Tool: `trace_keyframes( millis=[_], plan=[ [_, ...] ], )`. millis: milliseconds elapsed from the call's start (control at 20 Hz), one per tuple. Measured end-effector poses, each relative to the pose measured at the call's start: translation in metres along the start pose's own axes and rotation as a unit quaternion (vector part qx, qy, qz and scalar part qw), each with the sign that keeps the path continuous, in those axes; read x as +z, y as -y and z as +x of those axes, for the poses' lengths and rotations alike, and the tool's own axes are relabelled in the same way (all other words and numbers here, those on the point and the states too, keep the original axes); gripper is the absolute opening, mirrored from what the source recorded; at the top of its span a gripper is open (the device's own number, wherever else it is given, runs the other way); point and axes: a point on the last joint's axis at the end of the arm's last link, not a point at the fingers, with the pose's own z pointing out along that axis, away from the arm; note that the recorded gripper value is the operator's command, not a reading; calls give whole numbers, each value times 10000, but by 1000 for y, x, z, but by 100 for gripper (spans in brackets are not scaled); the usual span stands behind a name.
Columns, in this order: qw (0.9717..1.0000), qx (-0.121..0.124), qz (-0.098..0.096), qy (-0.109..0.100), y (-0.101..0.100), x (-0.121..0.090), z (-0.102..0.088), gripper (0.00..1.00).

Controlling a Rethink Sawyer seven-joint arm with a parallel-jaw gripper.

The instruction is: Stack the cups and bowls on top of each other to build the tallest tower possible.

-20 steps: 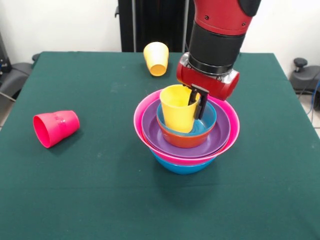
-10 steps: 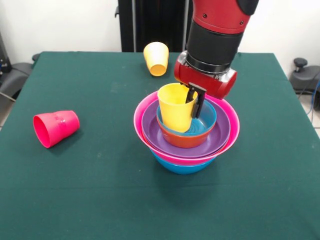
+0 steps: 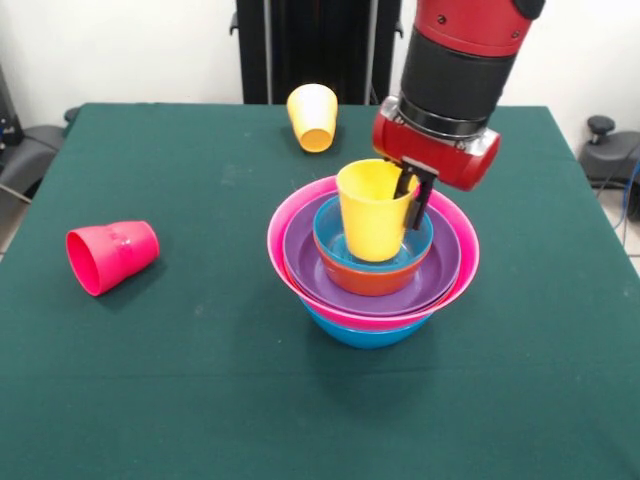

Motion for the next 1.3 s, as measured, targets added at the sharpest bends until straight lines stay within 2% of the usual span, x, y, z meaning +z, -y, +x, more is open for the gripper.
trace_keyframes(
  millis=[200,250,1300],
  plan=[
    [10000,-4,-18,3,-7,-3,4,0],
    [10000,18,-37,-2,-10,-4,6,100],
    [9999,120,27,94,-2,-9,0,100]
  ],
)
